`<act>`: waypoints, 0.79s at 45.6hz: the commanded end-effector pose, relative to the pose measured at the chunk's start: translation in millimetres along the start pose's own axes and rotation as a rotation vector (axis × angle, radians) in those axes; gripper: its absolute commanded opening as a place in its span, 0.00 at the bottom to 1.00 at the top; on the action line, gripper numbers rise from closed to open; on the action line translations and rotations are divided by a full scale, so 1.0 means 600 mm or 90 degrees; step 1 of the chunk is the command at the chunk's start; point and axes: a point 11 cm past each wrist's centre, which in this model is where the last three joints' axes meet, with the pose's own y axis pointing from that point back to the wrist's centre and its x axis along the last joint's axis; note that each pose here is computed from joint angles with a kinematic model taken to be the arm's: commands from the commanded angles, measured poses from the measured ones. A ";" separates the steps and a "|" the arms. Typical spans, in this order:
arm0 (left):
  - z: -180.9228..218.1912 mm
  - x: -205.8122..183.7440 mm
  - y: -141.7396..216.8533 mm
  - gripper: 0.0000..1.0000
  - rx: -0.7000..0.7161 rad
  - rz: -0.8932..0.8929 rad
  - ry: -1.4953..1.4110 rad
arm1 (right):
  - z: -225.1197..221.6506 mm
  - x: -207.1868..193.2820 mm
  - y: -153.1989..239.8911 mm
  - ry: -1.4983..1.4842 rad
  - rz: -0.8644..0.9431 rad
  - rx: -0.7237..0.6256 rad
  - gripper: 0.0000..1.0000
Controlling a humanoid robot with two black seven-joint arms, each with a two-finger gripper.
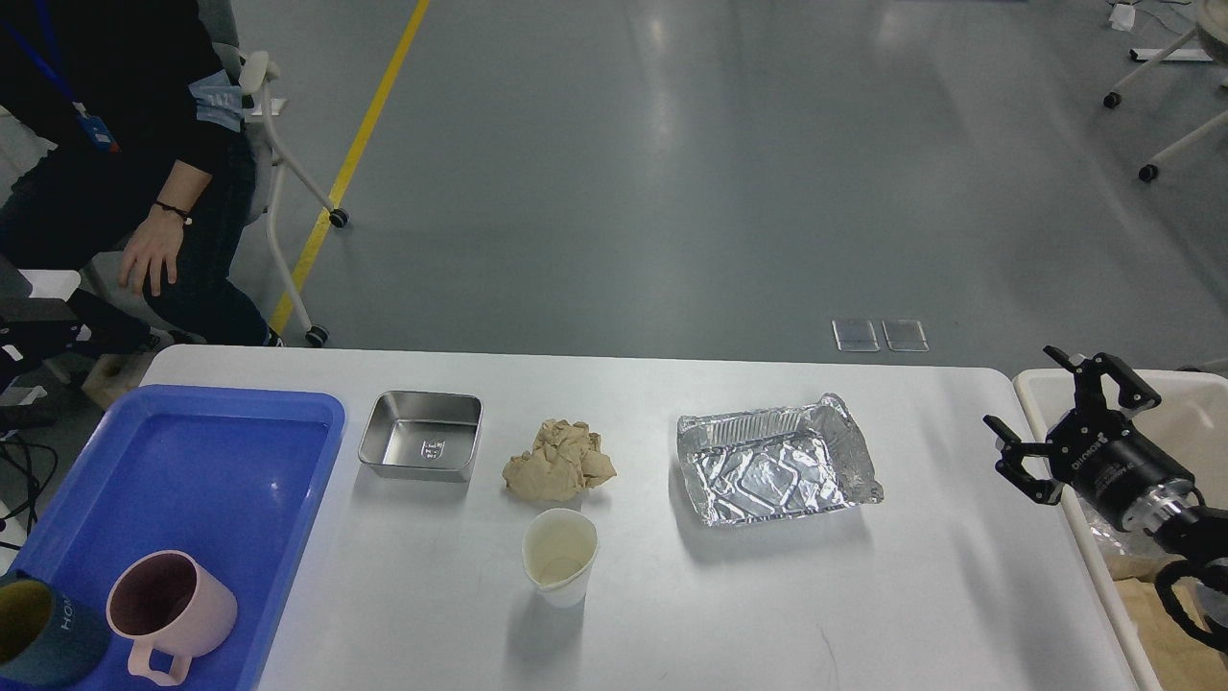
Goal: Tidy desktop
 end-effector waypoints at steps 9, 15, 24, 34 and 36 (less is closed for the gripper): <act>0.006 0.023 0.029 0.97 0.010 0.031 -0.029 | 0.001 -0.002 -0.001 -0.001 -0.003 0.000 1.00; 0.005 0.023 0.026 0.97 0.014 0.029 -0.037 | 0.002 -0.004 -0.002 -0.002 -0.005 0.000 1.00; -0.010 0.015 0.004 0.97 0.004 0.024 -0.005 | 0.009 -0.006 -0.002 -0.008 -0.005 -0.001 1.00; -0.047 0.028 0.048 0.97 0.037 0.039 0.021 | 0.011 -0.010 -0.006 -0.011 -0.009 -0.001 1.00; -0.040 0.034 0.053 0.97 0.029 0.048 0.018 | 0.010 -0.010 -0.006 -0.010 -0.010 0.001 1.00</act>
